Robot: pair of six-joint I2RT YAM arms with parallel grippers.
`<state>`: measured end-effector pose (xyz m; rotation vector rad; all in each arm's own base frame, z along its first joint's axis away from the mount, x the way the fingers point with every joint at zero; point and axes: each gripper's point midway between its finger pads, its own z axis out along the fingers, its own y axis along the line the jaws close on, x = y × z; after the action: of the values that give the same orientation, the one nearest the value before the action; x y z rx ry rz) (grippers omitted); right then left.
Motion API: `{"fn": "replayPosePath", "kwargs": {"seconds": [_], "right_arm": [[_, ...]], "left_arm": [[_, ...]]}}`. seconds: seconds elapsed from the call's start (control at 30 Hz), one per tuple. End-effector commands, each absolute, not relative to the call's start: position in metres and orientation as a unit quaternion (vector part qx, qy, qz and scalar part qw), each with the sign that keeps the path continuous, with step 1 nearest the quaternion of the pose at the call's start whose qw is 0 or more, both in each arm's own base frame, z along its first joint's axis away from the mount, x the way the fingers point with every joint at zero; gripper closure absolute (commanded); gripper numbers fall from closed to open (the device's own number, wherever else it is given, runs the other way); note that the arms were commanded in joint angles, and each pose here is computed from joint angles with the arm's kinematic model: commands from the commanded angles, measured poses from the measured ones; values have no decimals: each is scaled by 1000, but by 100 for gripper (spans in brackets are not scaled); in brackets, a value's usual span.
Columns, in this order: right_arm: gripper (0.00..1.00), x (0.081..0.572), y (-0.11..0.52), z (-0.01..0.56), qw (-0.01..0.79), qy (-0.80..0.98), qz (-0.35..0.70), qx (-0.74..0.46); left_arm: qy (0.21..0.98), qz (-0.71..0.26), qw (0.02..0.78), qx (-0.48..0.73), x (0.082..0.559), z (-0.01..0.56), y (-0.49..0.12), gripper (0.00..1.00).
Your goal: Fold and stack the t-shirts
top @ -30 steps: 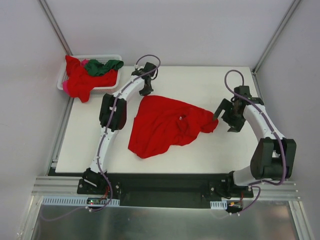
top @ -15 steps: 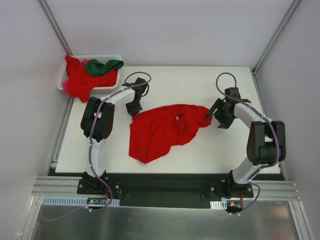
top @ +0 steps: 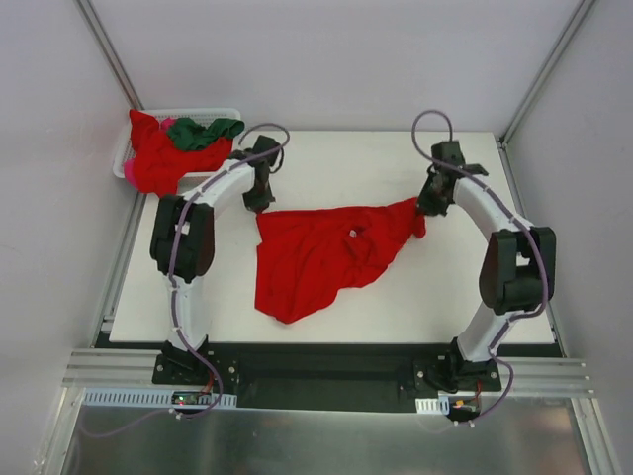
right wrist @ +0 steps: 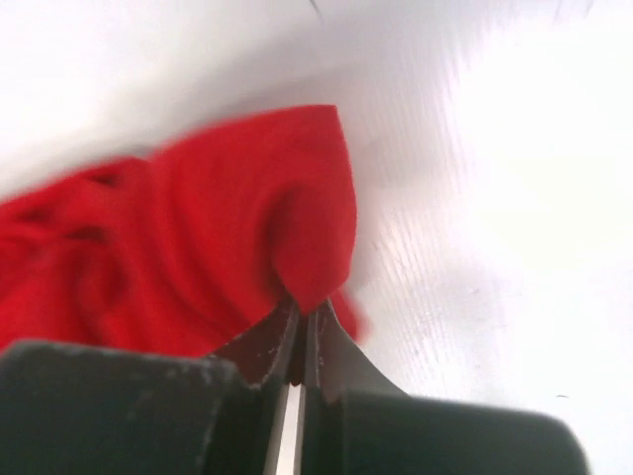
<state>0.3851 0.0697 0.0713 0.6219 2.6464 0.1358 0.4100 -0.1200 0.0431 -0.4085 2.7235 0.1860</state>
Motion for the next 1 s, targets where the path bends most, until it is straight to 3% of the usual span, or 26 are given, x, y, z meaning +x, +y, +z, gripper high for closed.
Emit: {"fn": "replayPosePath", "kwargs": {"seconds": [0.0,0.03,0.17,0.37,0.57,0.73,0.97], "right_arm": [[99,418,50,248,394,910,38,120],[99,424,51,300,446,889,47,93],[99,409,69,393,528,844,94,-5],[99,374,69,467,614,781,96,-56],[99,342,69,517,669,733,107,-65],[99,313,70,527,672,727,117,-75],[99,248,73,568,704,689,138,-102]], "left_arm": [[916,-3,373,-150,459,213,-92,100],[900,-12,412,-143,467,251,-88,100],[846,-27,520,-118,460,359,-76,100],[776,-68,618,-106,409,467,-68,100],[727,-96,673,-97,367,527,-61,100],[720,-117,678,-86,345,534,-64,100],[671,-169,717,-81,280,576,-60,100]]}}
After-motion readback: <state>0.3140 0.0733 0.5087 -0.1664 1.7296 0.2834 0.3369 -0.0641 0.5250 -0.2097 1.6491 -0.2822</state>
